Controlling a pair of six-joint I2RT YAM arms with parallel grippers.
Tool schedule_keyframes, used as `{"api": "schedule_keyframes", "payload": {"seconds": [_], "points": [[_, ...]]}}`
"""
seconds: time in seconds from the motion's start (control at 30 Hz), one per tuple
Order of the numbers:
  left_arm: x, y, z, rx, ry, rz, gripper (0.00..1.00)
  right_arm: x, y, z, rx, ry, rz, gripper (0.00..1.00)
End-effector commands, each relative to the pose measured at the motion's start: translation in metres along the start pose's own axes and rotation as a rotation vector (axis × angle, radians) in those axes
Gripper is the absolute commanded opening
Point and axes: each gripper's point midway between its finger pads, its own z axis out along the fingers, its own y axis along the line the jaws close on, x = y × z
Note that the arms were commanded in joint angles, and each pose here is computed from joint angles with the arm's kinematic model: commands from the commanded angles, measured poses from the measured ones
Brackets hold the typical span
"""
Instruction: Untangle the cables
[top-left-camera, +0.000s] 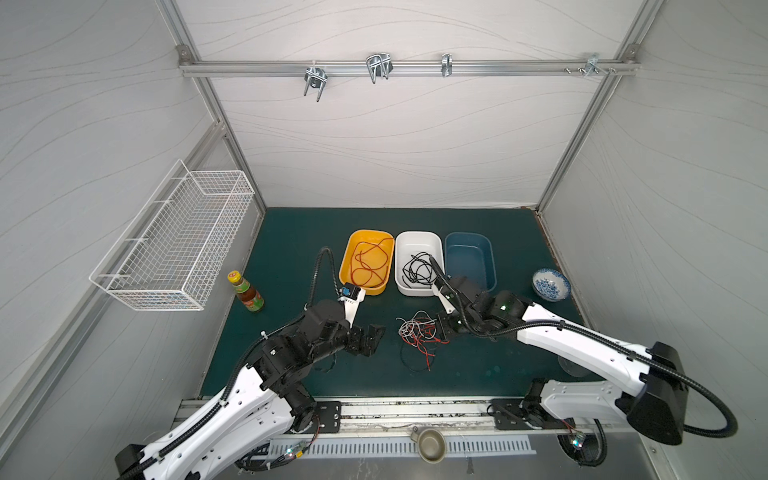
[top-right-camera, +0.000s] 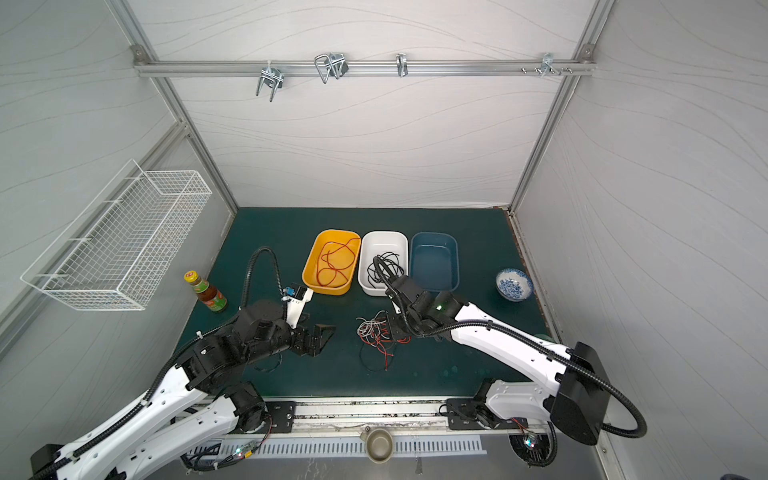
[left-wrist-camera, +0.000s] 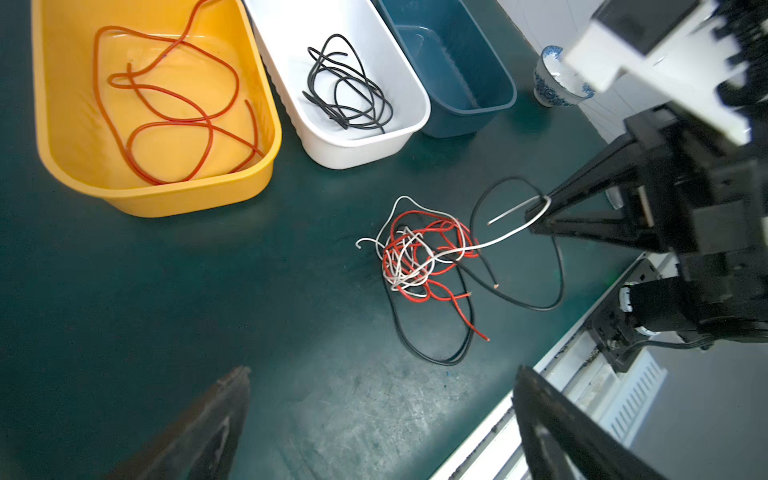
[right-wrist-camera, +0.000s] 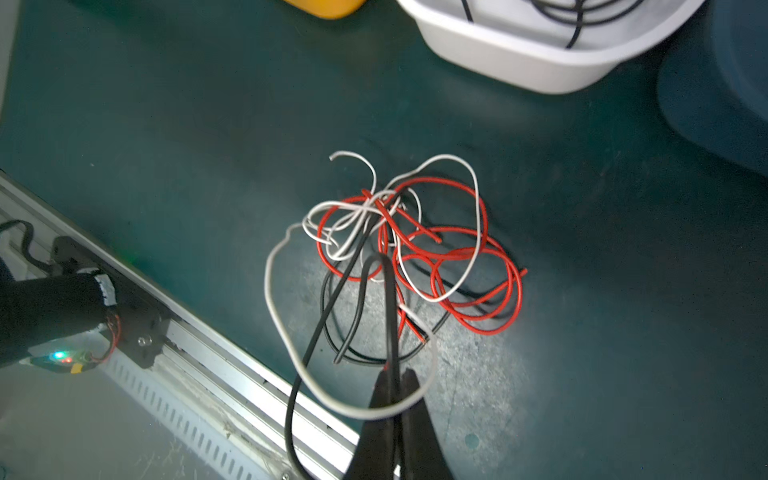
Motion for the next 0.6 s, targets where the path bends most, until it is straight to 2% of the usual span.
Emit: {"api": "schedule_keyframes", "payload": {"seconds": [0.0,0.4,0.57], "points": [[-0.020,-0.024,-0.006,0.086,-0.005,-0.078,1.00,0.022,0.001,-0.001,-0.020,0.117,-0.011,0.00],[-0.017,-0.047,0.014,0.188,0.059,-0.205,0.97,0.061,0.054,0.002,-0.381,0.316,-0.048,0.00],[-0.006,-0.056,0.025,0.212,0.087,-0.217,0.95,0.063,0.063,0.001,-0.439,0.322,-0.052,0.00]]}}
